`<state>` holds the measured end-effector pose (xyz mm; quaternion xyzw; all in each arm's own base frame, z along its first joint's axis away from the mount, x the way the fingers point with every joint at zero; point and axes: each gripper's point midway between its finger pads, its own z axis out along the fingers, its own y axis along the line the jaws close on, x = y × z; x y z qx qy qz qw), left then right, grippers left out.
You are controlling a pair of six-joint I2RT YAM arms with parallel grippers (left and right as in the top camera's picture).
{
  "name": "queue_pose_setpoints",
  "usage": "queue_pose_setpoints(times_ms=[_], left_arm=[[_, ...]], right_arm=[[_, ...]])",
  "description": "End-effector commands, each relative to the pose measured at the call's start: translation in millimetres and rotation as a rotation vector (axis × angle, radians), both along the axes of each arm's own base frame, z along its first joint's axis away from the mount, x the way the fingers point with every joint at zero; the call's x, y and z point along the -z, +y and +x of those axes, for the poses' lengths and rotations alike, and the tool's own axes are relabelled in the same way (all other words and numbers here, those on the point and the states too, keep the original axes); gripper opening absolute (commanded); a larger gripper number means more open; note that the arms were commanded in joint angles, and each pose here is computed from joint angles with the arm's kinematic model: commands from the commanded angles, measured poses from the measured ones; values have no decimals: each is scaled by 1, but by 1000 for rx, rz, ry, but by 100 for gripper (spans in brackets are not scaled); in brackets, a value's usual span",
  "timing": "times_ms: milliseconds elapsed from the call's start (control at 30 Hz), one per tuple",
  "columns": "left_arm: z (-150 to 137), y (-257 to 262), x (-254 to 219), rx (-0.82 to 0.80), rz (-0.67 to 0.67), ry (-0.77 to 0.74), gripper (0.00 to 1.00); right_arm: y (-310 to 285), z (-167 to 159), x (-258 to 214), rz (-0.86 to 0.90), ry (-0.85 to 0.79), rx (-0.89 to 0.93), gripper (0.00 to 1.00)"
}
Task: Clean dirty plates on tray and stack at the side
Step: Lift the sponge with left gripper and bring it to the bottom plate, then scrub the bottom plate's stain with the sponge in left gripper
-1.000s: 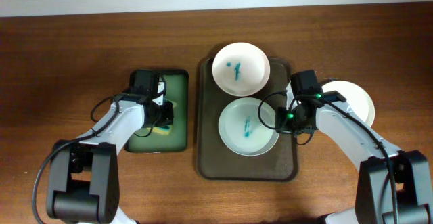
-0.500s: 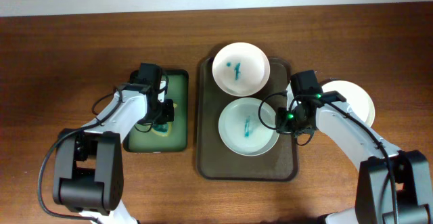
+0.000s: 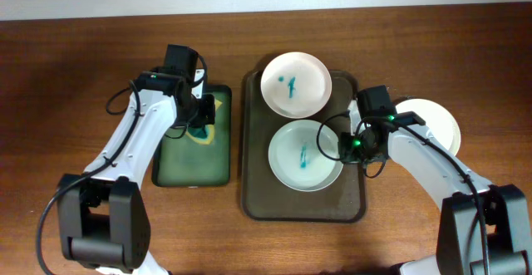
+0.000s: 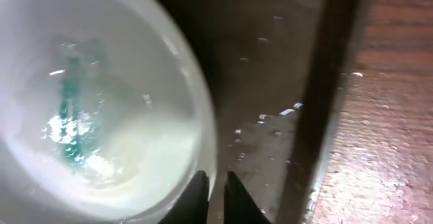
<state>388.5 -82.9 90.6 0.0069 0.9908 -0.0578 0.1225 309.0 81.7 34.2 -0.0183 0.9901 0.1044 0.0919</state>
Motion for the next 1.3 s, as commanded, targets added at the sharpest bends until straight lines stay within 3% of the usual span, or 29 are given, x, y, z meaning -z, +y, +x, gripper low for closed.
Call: queue_pose_setpoints(times_ms=[0,133,267,367,500,600,700,833,900,1100,1167,1200,1267], left_arm=[[0,-19,-11,49,-72,-20,0],[-6,-47,-11,117,-83,-23,0],[-6,-115,-22,257,-187,-105,0],[-18,-172,-19,318,-358,-70,0],[-44,-225,24,304,-382,47,0],[-55,-235,53,191,-390,152,0],[-67,-252,77,215,-434,224,0],[-86,-266,116,242,-402,284,0],[-82,-263,118,272,-380,260,0],[-13,-176,86,159,115,72,0],[-3,-148,78,157,279,25,0],[-7,-148,80,162,273,41,0],[-21,-179,86,201,110,114,0]], right_arm=[[8,5,2,31,-48,-50,26],[6,9,15,16,-38,-46,27],[16,3,29,73,22,-47,4],[16,3,29,78,31,-14,4],[15,3,29,72,40,29,4],[10,4,30,56,46,87,4],[11,5,30,59,42,87,4],[11,5,30,61,41,86,4],[11,5,30,61,41,86,4],[11,5,30,60,41,86,5],[11,5,30,60,41,86,4],[11,5,30,60,41,86,4],[11,5,30,60,41,86,4]])
